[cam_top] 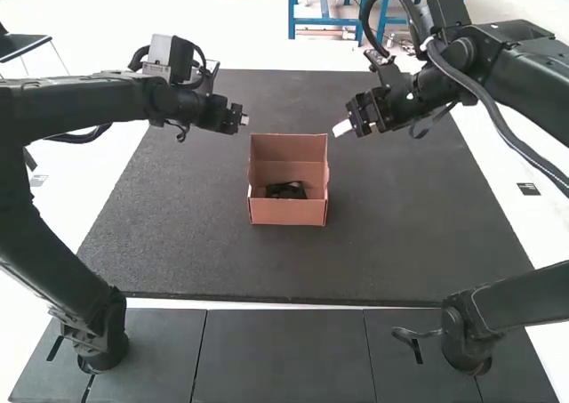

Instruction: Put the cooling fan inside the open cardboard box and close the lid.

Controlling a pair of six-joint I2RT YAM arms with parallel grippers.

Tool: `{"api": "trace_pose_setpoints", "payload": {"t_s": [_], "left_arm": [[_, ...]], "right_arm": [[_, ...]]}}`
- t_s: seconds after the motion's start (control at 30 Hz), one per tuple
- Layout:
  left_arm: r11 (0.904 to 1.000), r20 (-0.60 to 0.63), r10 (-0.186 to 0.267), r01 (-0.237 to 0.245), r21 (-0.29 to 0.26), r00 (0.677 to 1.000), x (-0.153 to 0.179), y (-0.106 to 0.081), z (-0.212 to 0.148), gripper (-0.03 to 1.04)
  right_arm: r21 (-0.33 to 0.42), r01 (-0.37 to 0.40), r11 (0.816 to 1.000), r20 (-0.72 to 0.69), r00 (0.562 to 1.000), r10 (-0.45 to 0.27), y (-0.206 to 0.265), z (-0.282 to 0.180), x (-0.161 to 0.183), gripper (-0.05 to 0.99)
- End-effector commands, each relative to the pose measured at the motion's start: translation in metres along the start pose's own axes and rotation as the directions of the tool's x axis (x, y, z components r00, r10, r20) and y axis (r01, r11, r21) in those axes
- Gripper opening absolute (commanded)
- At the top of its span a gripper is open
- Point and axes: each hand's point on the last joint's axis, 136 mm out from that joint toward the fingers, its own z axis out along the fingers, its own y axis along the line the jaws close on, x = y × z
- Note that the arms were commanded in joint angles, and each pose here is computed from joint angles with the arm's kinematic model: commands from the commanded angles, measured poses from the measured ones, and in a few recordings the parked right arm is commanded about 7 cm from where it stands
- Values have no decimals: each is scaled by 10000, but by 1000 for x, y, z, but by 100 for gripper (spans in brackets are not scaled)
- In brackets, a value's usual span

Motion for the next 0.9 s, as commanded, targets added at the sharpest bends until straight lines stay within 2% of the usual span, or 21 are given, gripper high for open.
{"api": "trace_pose_setpoints", "payload": {"t_s": [0.0,0.1,0.43,0.67,0.87], "left_arm": [[9994,371,-13,1,340,9993,-19,-13,2,97],[9986,375,67,-86,519,9993,-22,-22,6,97],[9959,145,99,-112,893,9998,-23,-35,17,97],[9898,-662,235,-139,1421,9975,0,-50,19,97],[9867,-1114,391,-208,1614,9930,15,-55,22,97]], "right_arm": [[113,-38,9999,53,10000,38,3,-6,2,88],[122,-53,9999,8,10000,53,2,-5,4,88],[124,-83,9999,-47,10000,84,1,-3,6,88],[134,-130,9998,-114,9998,131,0,-2,8,88],[142,-146,9998,-126,9998,148,-1,-2,7,88]]}}
